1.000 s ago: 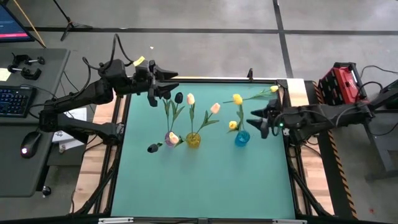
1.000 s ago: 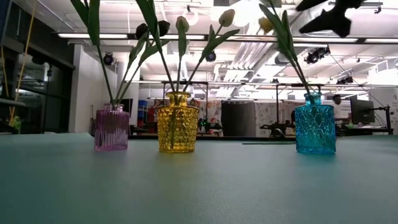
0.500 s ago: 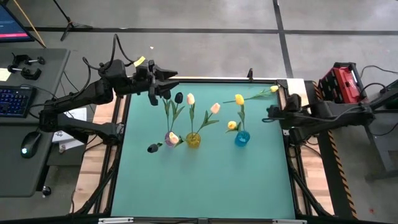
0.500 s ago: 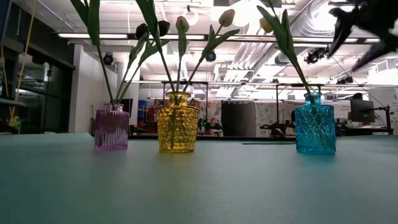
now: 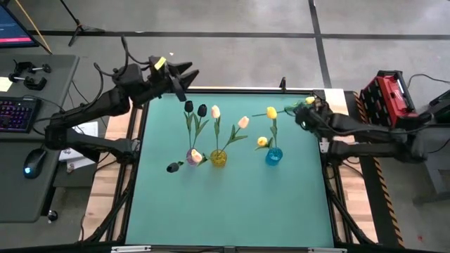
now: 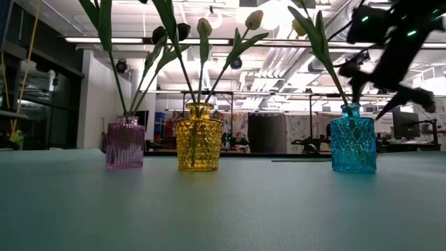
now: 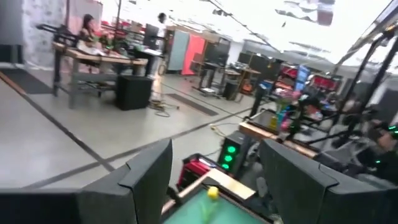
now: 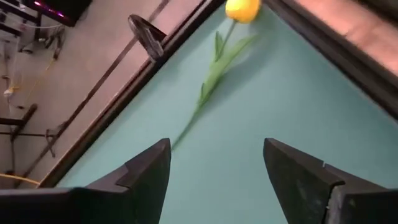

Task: Sort flowers into vase by color
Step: Put the yellow tulip into the blue vase

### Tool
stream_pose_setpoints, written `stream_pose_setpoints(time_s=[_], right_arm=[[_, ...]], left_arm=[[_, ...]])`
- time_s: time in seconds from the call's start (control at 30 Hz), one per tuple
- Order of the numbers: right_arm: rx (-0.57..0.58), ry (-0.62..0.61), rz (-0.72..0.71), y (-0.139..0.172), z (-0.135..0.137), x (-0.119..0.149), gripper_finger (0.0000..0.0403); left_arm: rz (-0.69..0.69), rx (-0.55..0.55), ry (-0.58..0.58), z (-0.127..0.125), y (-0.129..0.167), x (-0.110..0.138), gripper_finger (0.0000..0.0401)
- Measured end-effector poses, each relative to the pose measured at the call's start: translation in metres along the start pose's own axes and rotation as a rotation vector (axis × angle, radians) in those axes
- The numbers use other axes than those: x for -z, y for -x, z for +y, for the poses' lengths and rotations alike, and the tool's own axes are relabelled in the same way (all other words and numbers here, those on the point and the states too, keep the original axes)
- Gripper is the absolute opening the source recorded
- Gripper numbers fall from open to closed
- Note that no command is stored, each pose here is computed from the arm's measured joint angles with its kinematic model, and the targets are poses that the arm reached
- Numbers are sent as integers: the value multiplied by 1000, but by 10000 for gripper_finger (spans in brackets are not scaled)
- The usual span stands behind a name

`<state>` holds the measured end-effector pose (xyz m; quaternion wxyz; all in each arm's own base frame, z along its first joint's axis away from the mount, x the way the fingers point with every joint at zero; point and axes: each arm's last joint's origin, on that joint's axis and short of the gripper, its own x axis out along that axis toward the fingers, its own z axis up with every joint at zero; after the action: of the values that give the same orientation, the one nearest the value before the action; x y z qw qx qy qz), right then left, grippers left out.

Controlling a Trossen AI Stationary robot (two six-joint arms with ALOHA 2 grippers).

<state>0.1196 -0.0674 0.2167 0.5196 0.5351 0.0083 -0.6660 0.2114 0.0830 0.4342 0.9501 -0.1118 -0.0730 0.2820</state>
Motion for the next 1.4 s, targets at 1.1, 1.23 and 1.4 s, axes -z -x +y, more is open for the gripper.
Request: stream_pose_setpoints(time_s=[1.1,1.23,1.4], right_arm=[[323,-487,207,-166,29,-37,193],[420,-433,220,-168,28,-35,99],[410,-253,221,-166,28,-31,13]], left_arm=[[91,-124,-117,57,-11,-1,231],[109,-128,-117,58,-10,1,231],[125,-131,-111,58,-10,3,231]])
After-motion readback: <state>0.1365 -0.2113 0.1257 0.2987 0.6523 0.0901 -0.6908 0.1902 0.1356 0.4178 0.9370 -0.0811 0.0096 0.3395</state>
